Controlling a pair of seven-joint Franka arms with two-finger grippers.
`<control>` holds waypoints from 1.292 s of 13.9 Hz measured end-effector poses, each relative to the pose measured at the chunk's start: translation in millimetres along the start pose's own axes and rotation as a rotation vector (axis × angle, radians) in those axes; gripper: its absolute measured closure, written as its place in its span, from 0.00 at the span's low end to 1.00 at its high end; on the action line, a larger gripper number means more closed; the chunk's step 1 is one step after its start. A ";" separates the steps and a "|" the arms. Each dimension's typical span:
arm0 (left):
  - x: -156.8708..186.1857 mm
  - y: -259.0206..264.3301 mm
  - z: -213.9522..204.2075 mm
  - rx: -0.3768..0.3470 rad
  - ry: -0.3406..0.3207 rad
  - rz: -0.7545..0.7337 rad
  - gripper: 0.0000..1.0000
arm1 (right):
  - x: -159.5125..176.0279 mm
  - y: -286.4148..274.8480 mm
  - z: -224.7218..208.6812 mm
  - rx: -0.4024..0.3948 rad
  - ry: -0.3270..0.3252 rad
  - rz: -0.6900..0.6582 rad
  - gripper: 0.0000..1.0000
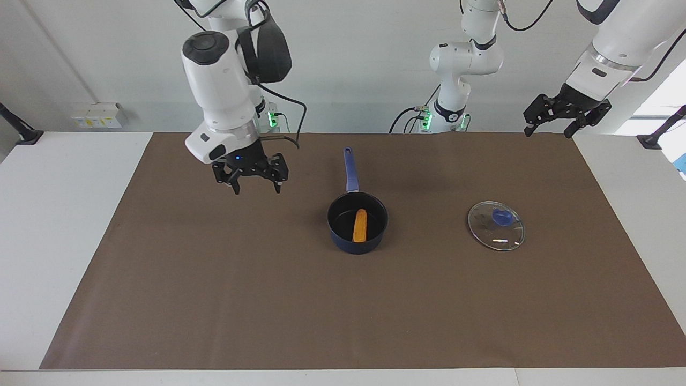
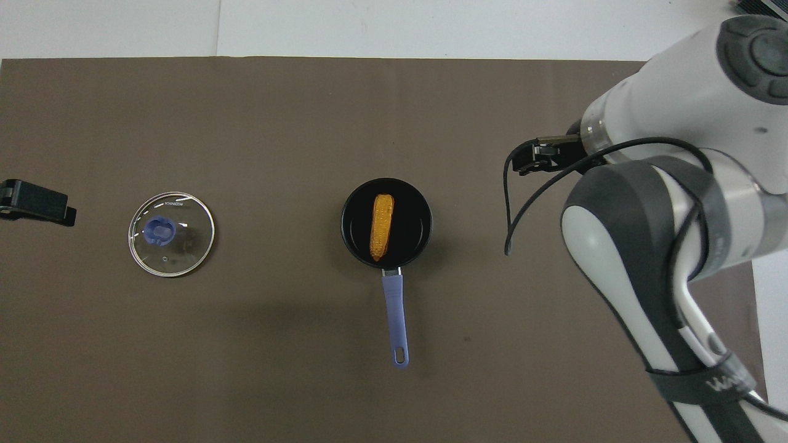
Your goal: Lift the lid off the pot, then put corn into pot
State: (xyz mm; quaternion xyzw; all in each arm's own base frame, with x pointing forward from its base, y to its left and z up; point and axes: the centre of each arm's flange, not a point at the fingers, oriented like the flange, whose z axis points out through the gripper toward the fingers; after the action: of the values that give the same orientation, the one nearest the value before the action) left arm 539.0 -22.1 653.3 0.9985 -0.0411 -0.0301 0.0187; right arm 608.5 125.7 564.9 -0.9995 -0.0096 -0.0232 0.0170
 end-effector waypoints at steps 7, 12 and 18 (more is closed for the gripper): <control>0.0 0.0 0.1 0.000 0.000 0.000 0.00 | -37.5 76.9 -66.2 0.009 -0.027 -0.029 0.00; 0.0 0.0 0.1 0.000 0.000 0.000 0.00 | -45.8 82.8 -67.9 0.023 -0.053 -0.018 0.00; 0.0 0.0 0.1 0.000 0.000 0.000 0.00 | -54.0 102.1 -72.5 0.025 -0.083 -0.036 0.00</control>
State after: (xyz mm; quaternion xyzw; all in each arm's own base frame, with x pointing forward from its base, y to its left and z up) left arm 538.9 -22.1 653.2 0.9985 -0.0411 -0.0302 0.0187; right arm 553.3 20.2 631.3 -0.9990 -0.0285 0.0181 0.0286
